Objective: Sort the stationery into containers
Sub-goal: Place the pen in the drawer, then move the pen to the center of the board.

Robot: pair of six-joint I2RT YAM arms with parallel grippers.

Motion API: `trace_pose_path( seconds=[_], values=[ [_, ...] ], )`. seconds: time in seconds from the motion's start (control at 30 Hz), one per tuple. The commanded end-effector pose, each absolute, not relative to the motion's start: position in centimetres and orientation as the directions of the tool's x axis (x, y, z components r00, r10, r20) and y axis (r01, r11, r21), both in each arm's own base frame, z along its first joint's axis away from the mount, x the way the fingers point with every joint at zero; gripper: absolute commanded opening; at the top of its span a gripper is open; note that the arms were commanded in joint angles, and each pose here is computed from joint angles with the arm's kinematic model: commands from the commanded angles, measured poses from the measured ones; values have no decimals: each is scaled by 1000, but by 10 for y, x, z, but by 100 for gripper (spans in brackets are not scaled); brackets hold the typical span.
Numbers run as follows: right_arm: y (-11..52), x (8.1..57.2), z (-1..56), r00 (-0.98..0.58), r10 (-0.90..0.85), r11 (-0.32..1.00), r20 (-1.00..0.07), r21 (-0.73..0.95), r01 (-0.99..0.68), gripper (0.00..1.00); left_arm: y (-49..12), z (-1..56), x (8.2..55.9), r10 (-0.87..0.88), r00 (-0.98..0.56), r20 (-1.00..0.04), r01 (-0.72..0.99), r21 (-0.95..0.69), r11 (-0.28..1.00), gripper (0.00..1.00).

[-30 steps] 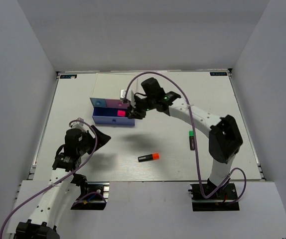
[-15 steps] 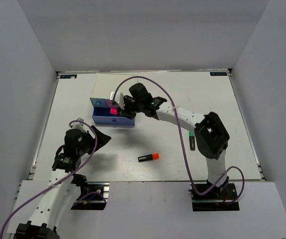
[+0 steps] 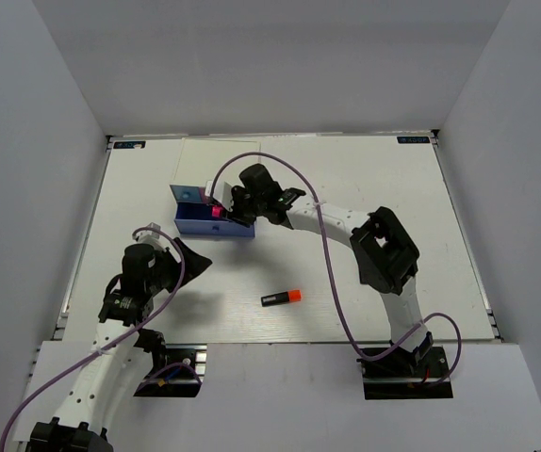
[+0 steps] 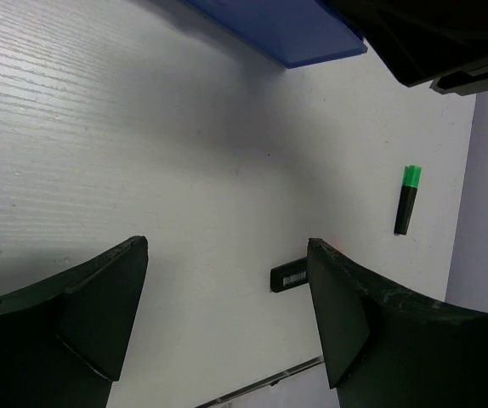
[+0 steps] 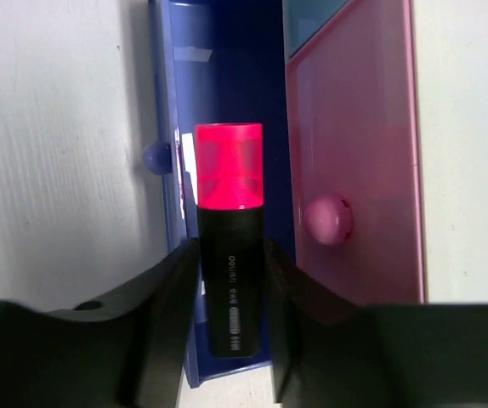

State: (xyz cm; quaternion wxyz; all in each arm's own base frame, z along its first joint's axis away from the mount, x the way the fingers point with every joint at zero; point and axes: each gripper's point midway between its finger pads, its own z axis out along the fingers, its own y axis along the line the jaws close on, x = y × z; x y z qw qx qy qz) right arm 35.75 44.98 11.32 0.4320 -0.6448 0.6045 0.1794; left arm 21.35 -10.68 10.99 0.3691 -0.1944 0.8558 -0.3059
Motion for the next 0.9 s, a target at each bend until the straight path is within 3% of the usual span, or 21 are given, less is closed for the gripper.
trace_pose_path(
  seconds=[0.0,0.1,0.33,0.43,0.53,0.57,0.6,0.8,0.87],
  values=[
    [459,373,148,268,-579,138,-770,-416,-899,45,-111,130,215,-538,-643,-545,-47,-673,738,85],
    [455,365,155,266,-571,126,-777,-403,-907,51,-116,133,216,-514,-661,-546,-13,-677,736,87],
    [441,336,193,260,-509,109,-821,-361,-926,51,-129,159,227,-406,-680,-611,135,-648,750,87],
    [434,332,214,219,-485,146,-846,-325,-934,42,-140,173,237,-351,-684,-640,222,-641,735,87],
    [414,334,229,150,-470,222,-870,-281,-934,19,-156,185,243,-286,-687,-668,322,-632,705,87],
    [403,337,245,141,-457,268,-878,-287,-919,4,-159,178,248,-271,-710,-650,316,-638,703,87],
    [396,340,243,79,-451,316,-889,-242,-917,0,-166,184,251,-239,-705,-668,358,-626,693,87],
    [305,370,216,-169,-460,580,-872,-151,-800,0,-209,175,254,-63,-745,-664,463,-584,667,85],
    [269,381,205,-256,-440,651,-861,-110,-751,6,-231,177,249,6,-740,-673,516,-561,647,85]
  ],
)
